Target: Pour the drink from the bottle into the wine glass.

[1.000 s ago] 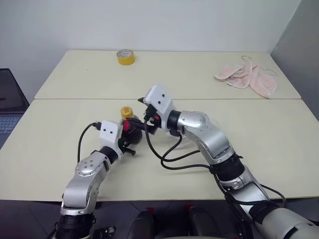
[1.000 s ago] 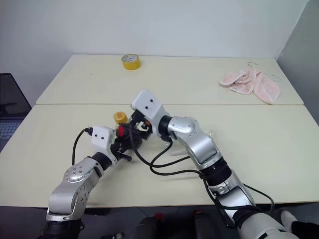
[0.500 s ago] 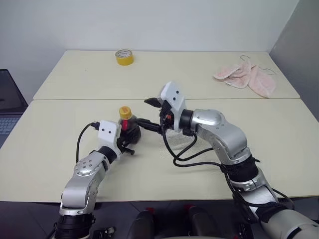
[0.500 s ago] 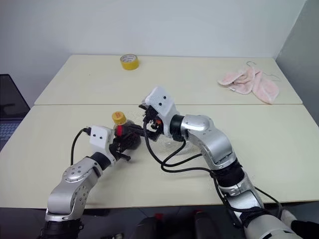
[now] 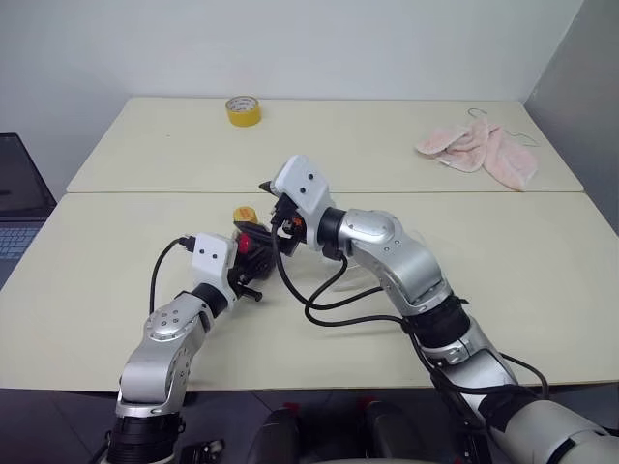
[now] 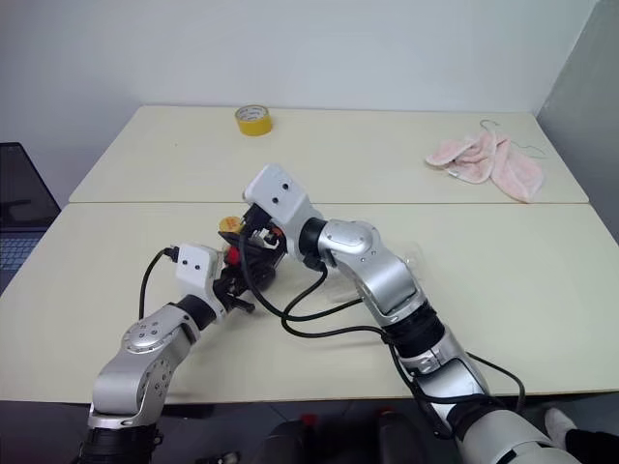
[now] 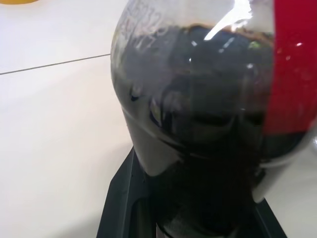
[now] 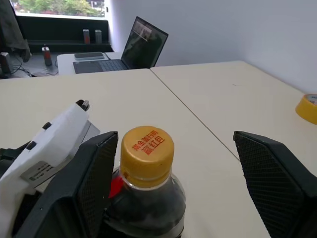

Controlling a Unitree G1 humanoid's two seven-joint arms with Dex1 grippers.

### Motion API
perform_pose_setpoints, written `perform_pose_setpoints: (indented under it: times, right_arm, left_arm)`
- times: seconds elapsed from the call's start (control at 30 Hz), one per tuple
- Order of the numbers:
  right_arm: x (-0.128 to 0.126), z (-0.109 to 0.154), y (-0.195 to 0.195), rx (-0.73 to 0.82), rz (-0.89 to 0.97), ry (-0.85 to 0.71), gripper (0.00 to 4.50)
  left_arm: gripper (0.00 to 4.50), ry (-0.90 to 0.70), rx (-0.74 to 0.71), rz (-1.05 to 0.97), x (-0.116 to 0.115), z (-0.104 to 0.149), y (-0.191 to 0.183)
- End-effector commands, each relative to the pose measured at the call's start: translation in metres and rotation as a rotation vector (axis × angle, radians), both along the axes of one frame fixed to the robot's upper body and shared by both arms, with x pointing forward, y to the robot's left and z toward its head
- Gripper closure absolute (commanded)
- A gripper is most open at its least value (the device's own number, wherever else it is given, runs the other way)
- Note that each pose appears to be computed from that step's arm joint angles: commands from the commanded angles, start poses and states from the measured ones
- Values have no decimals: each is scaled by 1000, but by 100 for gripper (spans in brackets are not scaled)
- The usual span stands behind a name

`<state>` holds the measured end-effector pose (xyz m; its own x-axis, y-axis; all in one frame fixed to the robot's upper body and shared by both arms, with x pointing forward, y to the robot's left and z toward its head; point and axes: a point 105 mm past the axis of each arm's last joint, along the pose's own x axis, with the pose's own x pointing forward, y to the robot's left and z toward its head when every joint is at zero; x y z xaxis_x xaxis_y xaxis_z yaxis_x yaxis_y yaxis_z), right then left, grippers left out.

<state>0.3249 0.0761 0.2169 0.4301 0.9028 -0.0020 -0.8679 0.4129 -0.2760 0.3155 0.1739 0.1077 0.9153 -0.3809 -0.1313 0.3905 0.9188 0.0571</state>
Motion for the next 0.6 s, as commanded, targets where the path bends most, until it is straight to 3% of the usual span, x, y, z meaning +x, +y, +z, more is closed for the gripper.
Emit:
perform_pose_setpoints:
  times: [0.03, 0.43, 0.6]
  right_arm:
    - [0, 20, 2, 39, -3, -73, 52]
    - [9, 12, -21, -3, -59, -86, 52]
    - [-1, 14, -20, 15, -16, -86, 52]
  left_arm:
    - [373, -74, -4, -25, -1, 19, -5]
    - [373, -73, -8, -24, -1, 19, -5]
    - [373, -73, -12, -27, 0, 20, -6]
